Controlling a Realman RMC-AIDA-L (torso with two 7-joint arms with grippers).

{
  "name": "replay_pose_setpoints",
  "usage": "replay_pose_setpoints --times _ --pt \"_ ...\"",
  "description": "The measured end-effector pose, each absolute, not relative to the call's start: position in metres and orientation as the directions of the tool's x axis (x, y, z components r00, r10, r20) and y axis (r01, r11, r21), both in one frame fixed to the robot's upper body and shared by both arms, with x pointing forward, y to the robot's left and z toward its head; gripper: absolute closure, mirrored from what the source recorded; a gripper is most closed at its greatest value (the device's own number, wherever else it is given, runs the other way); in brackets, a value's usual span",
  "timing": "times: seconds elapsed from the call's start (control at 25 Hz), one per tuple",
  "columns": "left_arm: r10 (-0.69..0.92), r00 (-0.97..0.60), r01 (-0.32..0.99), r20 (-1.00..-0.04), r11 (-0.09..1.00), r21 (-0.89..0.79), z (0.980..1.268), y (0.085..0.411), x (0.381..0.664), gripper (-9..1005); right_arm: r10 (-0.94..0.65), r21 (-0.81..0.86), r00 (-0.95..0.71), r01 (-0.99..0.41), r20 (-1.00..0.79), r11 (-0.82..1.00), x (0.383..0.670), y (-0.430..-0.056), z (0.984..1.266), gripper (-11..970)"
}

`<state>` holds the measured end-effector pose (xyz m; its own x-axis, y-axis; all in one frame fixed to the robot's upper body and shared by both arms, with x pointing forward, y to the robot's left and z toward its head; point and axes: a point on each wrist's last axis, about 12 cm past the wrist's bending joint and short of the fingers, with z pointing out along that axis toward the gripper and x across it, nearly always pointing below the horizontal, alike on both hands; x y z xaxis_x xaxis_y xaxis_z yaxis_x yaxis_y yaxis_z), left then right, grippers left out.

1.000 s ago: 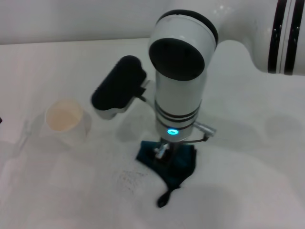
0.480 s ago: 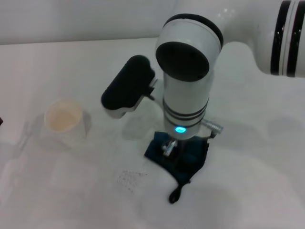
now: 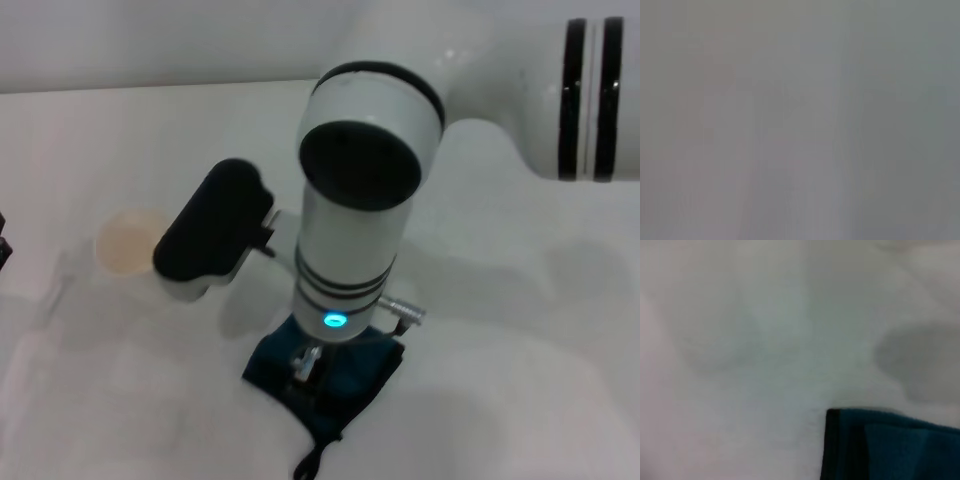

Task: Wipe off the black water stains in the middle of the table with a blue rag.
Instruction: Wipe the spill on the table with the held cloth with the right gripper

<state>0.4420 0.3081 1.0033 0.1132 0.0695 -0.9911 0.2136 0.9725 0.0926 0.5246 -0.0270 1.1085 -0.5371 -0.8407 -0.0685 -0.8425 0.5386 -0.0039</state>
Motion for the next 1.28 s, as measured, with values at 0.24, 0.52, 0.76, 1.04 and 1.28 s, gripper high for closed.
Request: replay_pose_setpoints --times 0.24,0.52,0.76,1.04,1.28 --pt "0.069 0.11 0.211 -0.992 0.973 0.091 1.003 0.309 0.44 117 -0.868 0.026 -0.488 -0.872 -0.092 0.488 0.514 -0.013 1.111 905" --pt "0.07 0.109 0.209 -0.992 0.974 0.092 1.003 0.309 0.441 117 -0.89 0.063 -0.449 -0.893 -0.073 0.445 0.505 -0.011 1.109 905" --pt "0.07 0.109 0.21 -0.992 0.973 0.092 1.003 0.308 0.442 116 -0.885 0.032 -0.459 -0.888 -0.07 0.458 0.512 -0.013 1.109 904" --pt "0.071 0.104 0.205 -0.992 0.975 0.091 1.002 0.31 0.44 116 -0.859 -0.067 -0.51 -0.856 -0.052 0.512 0.535 -0.024 1.112 904" --pt "0.071 0.102 0.202 -0.992 0.975 0.09 1.001 0.31 0.438 117 -0.835 -0.115 -0.549 -0.829 -0.016 0.547 0.546 -0.039 1.109 903"
